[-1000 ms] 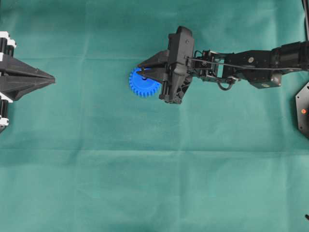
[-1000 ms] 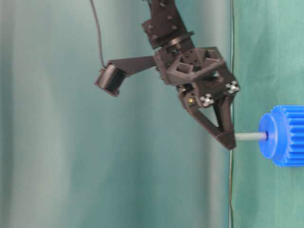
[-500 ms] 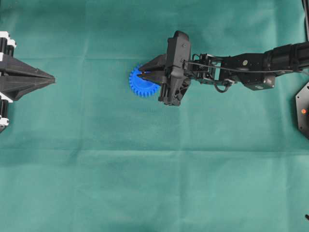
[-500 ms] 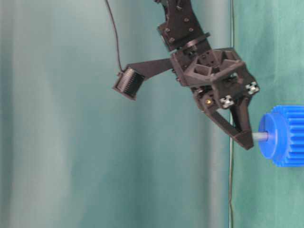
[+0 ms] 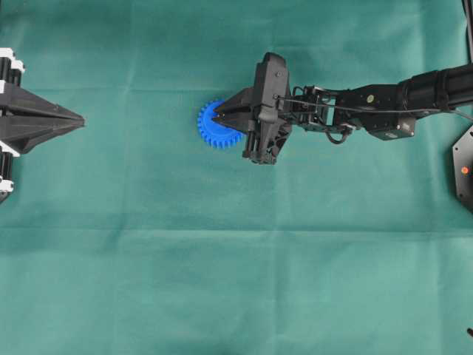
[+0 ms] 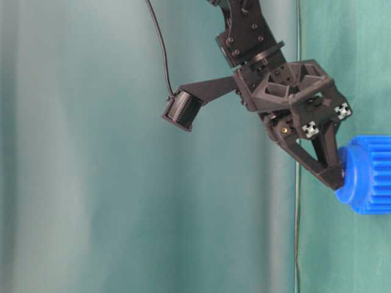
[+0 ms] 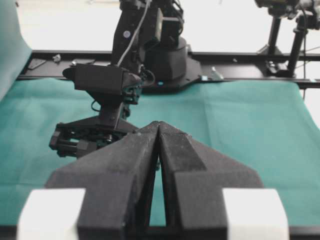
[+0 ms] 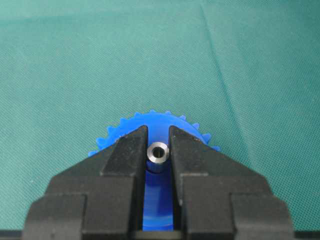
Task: Insert the shaft placed at a random location into the center hole of the medium gear at another random location.
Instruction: 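Align the shaft tip over the gear hole with the right gripper, then lower the shaft into the gear's center hole with the right gripper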
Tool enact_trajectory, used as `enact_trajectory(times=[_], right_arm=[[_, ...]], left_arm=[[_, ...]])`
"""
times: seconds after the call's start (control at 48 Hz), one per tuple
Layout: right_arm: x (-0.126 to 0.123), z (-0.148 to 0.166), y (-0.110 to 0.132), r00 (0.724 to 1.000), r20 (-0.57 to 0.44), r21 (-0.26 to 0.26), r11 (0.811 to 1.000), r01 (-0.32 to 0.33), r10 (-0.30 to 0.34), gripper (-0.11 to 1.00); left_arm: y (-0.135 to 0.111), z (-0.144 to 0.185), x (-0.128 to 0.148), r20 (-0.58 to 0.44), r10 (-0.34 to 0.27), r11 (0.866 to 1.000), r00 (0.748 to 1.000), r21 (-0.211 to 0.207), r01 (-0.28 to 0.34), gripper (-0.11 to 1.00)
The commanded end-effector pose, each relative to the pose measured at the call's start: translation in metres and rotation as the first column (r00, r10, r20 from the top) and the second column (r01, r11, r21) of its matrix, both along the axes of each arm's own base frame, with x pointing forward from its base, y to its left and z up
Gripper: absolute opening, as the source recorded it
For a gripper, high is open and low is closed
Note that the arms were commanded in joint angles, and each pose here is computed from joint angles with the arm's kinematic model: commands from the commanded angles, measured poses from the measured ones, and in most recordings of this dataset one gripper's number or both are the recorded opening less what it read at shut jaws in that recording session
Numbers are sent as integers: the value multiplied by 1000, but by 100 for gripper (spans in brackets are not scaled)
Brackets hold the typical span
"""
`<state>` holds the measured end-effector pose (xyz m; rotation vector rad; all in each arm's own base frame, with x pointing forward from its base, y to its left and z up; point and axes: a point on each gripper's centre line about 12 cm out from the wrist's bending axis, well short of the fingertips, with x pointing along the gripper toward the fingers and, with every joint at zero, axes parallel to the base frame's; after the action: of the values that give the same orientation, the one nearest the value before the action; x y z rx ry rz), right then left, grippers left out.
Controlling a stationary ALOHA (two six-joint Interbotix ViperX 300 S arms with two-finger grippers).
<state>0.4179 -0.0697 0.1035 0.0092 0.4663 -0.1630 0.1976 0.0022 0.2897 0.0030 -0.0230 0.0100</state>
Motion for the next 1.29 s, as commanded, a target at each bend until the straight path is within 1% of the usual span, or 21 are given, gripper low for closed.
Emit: enact_trajectory(times=[0.0, 0.375, 0.5, 0.542, 0.729, 0.771, 0.792, 0.875, 0.958, 1.167, 1.271], right_arm=[[5, 13, 0, 999, 45, -8, 1000, -2, 2, 14], [5, 12, 1, 999, 44, -9, 1000, -3, 4, 14], [5, 13, 0, 999, 44, -9, 1000, -3, 4, 16], [5, 12, 1, 999, 42, -9, 1000, -5, 5, 22], [6, 13, 3, 999, 45, -9, 1000, -9, 10, 79], [7, 15, 4, 999, 48, -10, 1000, -13, 13, 86], [7, 16, 4, 999, 51, -10, 1000, -13, 13, 86], [6, 20, 4, 998, 56, -11, 1000, -13, 13, 81], [4, 31, 5, 997, 70, -16, 1000, -14, 15, 77], [-3, 65, 6, 995, 102, -23, 1000, -15, 17, 77], [-8, 77, 7, 994, 105, -23, 1000, -16, 18, 77]], left_arm=[[0, 8, 2, 21, 1, 1000, 1000, 3, -1, 0], [1, 9, 2, 21, 3, 1000, 1000, 2, -3, 0], [1, 9, 2, 21, 4, 1000, 1000, 2, -4, 0], [1, 8, 2, 21, 4, 1000, 1000, 3, -4, 0], [1, 8, 2, 21, 4, 1000, 1000, 3, -4, 0], [1, 8, 2, 21, 4, 1000, 1000, 3, -4, 0], [1, 8, 2, 21, 4, 1000, 1000, 3, -4, 0], [1, 8, 2, 21, 4, 1000, 1000, 3, -4, 0], [1, 8, 2, 21, 5, 1000, 1000, 3, -6, 0], [1, 8, 2, 21, 5, 1000, 1000, 3, -6, 0], [1, 8, 2, 21, 5, 1000, 1000, 3, -6, 0]])
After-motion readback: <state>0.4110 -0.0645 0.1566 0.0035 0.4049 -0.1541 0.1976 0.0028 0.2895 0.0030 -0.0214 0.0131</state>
